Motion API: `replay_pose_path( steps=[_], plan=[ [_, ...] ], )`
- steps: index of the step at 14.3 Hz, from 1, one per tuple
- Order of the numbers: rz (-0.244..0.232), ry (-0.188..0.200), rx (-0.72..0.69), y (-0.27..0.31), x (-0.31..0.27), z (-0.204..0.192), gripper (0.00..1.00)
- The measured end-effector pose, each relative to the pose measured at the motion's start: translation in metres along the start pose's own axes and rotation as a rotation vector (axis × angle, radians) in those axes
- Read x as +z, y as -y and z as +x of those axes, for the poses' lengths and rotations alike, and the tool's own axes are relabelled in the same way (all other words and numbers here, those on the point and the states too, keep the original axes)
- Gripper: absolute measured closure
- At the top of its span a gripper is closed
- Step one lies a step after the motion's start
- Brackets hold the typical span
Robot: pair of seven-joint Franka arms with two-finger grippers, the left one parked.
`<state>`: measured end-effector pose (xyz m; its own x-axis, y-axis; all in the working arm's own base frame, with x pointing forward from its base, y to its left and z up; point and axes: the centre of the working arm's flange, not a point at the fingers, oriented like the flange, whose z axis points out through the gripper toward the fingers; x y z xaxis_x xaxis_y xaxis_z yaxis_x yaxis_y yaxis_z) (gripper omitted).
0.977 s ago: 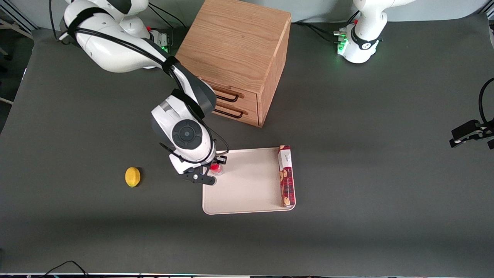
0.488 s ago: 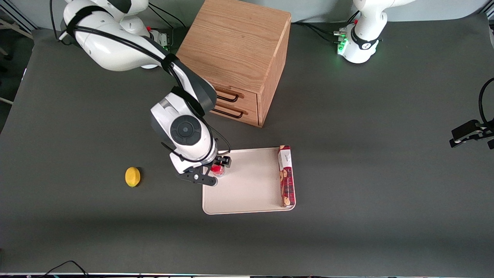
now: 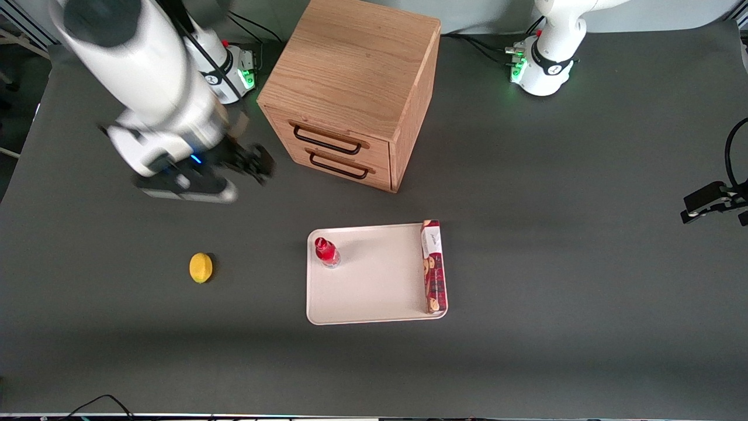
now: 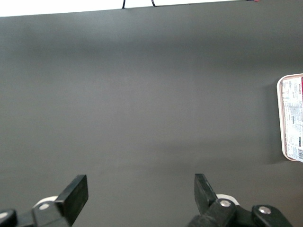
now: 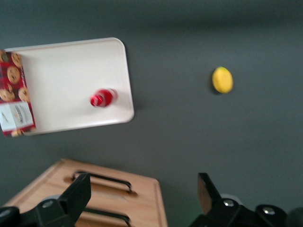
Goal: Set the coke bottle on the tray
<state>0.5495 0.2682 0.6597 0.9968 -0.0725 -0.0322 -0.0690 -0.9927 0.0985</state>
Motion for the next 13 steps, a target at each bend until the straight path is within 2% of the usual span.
replay_pose_path(
  steps=[3,5,7,9,13],
  plan=[
    [0.017,0.047,-0.021,-0.099,-0.052,-0.029,0.00],
    [0.015,0.073,-0.027,-0.167,-0.056,-0.036,0.00],
    [0.013,0.113,-0.018,-0.221,-0.027,-0.030,0.00],
    [0.021,0.133,0.003,-0.253,0.022,-0.016,0.00],
    [0.021,0.163,-0.004,-0.250,0.103,-0.003,0.00]
  ],
)
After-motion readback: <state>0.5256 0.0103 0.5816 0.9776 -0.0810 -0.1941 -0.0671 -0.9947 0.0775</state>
